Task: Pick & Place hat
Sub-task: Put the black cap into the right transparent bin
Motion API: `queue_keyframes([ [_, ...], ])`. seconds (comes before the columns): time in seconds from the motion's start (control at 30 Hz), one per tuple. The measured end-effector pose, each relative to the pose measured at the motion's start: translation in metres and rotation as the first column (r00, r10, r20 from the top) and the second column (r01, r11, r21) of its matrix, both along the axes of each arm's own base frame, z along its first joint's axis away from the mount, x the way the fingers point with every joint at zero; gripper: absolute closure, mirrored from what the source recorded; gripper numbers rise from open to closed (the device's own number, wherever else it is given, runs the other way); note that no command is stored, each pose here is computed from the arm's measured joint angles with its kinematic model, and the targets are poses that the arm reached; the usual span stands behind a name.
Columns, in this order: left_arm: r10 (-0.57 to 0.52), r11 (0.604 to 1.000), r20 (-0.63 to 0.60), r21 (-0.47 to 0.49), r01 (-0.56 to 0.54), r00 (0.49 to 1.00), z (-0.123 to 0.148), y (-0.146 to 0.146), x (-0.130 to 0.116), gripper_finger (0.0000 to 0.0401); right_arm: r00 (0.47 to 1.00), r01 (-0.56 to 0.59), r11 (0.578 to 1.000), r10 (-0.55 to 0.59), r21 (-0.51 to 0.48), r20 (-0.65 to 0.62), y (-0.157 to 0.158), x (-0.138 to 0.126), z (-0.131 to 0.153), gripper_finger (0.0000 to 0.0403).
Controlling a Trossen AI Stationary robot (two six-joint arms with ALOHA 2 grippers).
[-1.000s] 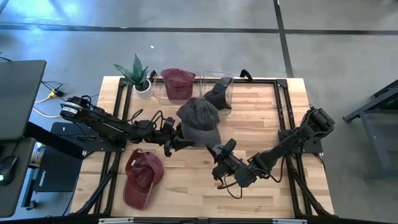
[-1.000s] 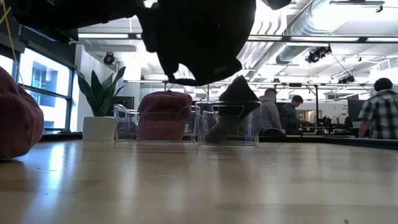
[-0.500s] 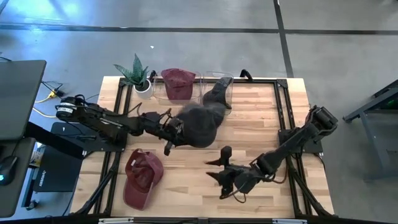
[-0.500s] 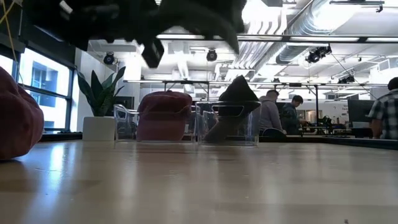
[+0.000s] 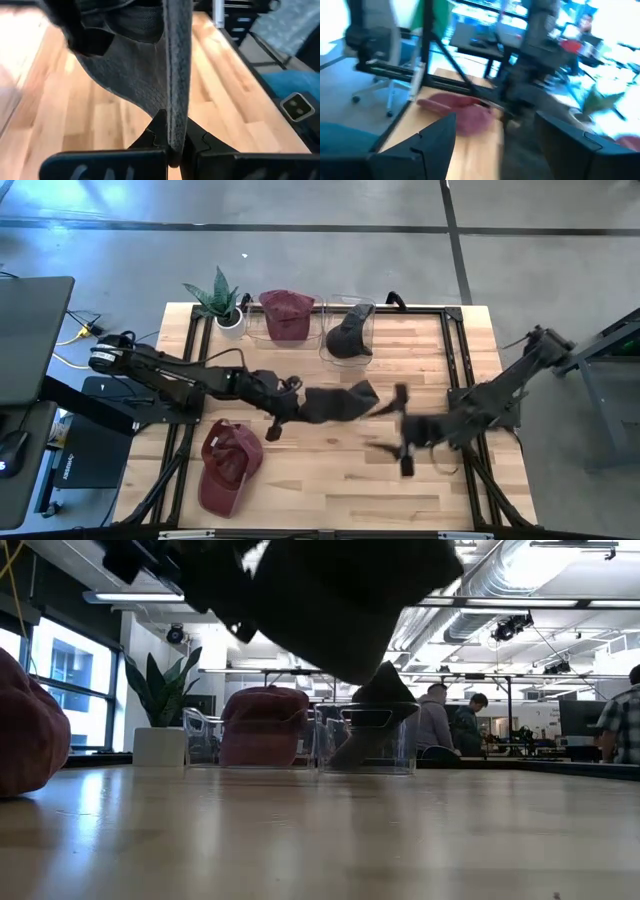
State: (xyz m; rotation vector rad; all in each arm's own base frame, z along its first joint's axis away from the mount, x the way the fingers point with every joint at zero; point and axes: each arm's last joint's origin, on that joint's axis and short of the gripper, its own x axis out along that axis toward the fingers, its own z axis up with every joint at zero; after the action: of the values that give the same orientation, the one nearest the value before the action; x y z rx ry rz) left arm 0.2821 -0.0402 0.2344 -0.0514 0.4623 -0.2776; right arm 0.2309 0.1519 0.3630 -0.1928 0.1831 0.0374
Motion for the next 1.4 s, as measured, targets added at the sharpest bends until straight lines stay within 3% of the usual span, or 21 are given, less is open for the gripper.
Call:
queue_keyframes([
  [0.13,-0.066,0.997,0.029,0.039,0.065,0.997,0.006,-0.013,0.0,0.0399,0.993,0.098,0.993,-0.093,0.068,-0.07,-0.029,-0.022,0.009,0.0131],
  [0.2,-0.087,0.995,0.042,0.05,0.085,0.995,0.009,-0.018,0.0,0.04,0.988,0.099,0.988,-0.083,0.121,-0.129,-0.038,-0.022,0.005,0.0126],
  [0.4,-0.063,0.995,0.056,0.081,0.059,0.996,0.012,-0.021,0.001,0.04,0.971,-0.007,0.972,0.062,0.235,-0.231,-0.042,0.015,-0.016,0.0124],
  [0.47,-0.063,0.995,0.055,0.085,0.058,0.997,0.011,-0.021,0.001,0.04,0.956,-0.084,0.956,0.157,0.282,-0.247,-0.04,0.03,-0.025,0.0123],
  [0.53,-0.063,0.995,0.053,0.086,0.058,0.997,0.011,-0.021,0.001,0.04,0.925,-0.212,0.911,0.304,0.355,-0.227,-0.036,0.043,-0.031,0.0124],
  [0.63,-0.072,0.994,0.043,0.089,0.068,0.997,0.01,-0.022,0.0,0.04,0.821,-0.443,0.77,0.554,0.459,-0.137,-0.029,0.056,-0.032,0.0128],
  [0.67,-0.082,0.993,0.046,0.086,0.078,0.996,0.011,-0.022,0.0,0.04,0.786,-0.499,0.723,0.61,0.478,-0.103,-0.027,0.059,-0.032,0.0129],
  [0.73,-0.102,0.992,0.05,0.076,0.098,0.994,0.011,-0.023,0.0,0.04,0.765,-0.527,0.678,0.641,0.513,-0.06,-0.028,0.062,-0.029,0.013],
  [0.8,-0.103,0.992,0.049,0.072,0.1,0.993,0.011,-0.023,0.0,0.04,0.799,-0.477,0.696,0.598,0.536,-0.066,-0.032,0.061,-0.027,0.0129],
  [0.93,-0.105,0.992,0.038,0.08,0.102,0.994,0.01,-0.022,0.0,0.04,0.882,-0.35,0.782,0.461,0.516,-0.1,-0.041,0.053,-0.021,0.0128],
  [1.1,-0.105,0.988,0.043,0.119,0.099,0.994,0.01,-0.022,0.0,0.04,0.881,-0.396,0.78,0.472,0.485,-0.04,-0.042,0.048,-0.003,0.0128],
  [1.2,-0.119,0.98,0.056,0.17,0.108,0.991,0.01,-0.022,0.0,0.04,0.889,-0.381,0.806,0.453,0.452,-0.059,-0.043,0.047,0.011,0.0128],
  [1.33,-0.165,0.953,0.045,0.265,0.147,0.985,0.007,-0.021,-0.001,0.04,0.953,-0.145,0.915,0.231,0.377,-0.195,-0.051,0.045,0.028,0.0148],
  [1.4,-0.18,0.931,0.031,0.327,0.16,0.983,0.005,-0.022,-0.003,0.04,0.95,-0.046,0.936,0.149,0.35,-0.274,-0.054,0.046,0.031,0.017],
])
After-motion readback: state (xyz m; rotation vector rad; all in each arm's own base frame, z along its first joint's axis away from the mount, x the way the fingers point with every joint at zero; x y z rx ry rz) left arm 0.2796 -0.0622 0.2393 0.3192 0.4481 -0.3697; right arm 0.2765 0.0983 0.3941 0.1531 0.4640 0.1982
